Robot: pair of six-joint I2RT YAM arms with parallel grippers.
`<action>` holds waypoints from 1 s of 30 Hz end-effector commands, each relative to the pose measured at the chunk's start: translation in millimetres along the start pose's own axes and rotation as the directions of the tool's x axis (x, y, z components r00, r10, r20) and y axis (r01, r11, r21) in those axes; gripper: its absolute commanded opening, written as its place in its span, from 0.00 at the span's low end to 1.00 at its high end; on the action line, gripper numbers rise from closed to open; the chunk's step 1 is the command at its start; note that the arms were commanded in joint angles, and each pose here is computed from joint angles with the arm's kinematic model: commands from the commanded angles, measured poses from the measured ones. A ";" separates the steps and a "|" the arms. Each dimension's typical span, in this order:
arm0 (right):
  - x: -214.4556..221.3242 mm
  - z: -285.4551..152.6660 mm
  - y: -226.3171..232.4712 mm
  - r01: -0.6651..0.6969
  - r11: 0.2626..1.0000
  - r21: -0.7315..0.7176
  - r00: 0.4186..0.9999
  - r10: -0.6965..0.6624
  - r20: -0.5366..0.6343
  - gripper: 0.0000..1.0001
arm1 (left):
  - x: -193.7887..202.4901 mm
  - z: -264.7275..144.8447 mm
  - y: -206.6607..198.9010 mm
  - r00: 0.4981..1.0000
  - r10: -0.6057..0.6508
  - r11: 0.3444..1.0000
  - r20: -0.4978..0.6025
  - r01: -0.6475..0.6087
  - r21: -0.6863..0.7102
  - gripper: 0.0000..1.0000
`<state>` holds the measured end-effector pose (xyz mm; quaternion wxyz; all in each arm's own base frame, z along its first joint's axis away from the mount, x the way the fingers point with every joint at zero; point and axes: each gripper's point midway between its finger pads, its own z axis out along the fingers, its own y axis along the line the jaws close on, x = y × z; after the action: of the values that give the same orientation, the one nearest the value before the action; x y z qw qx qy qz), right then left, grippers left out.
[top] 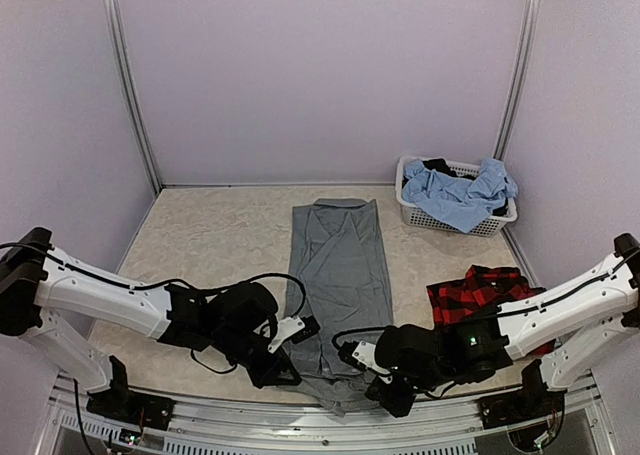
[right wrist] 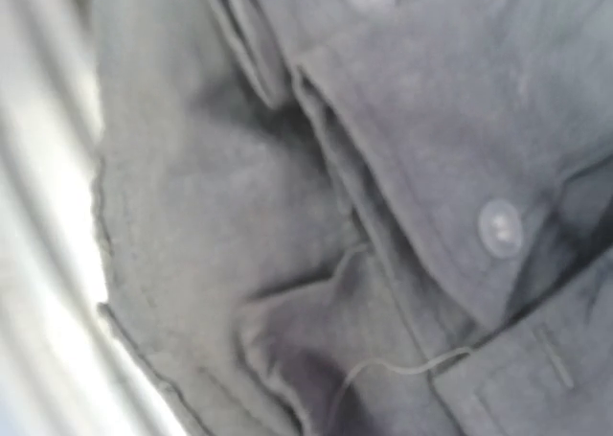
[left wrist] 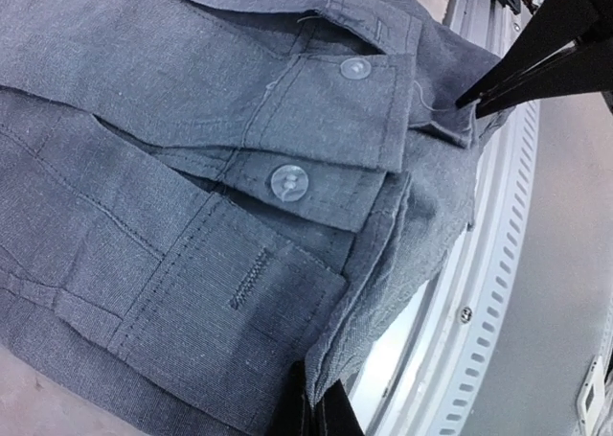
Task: Fold and stack the long sleeve shirts
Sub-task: Pick up the rectangle-folded shirt from the center of the board, then fold the rectangle-folded shirt at the center of the board.
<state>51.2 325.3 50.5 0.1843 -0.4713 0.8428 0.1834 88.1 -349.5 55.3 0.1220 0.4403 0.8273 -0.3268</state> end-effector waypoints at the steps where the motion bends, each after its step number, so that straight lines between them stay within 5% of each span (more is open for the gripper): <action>1: 1.2 -24.1 31.1 -0.013 0.982 -0.186 1.000 0.015 0.011 0.00 | 17.2 -6.2 -23.4 0.996 -0.065 0.996 -0.058 0.068 0.062 0.00; 13: -61.8 -65.6 -37.6 -0.089 0.993 -0.071 0.989 0.097 0.111 0.00 | -53.1 -52.7 -10.5 0.989 -0.104 0.989 0.102 0.092 0.116 0.00; 30: -139.2 -46.3 -192.9 -0.148 0.986 0.074 0.988 0.145 0.045 0.00 | -141.6 -78.4 128.8 0.909 -0.327 0.942 0.261 0.337 0.006 0.00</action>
<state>261.1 316.4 134.3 0.2185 -0.3801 0.8792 0.1866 252.9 -344.3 129.6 0.1715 0.2688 0.8656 -0.3861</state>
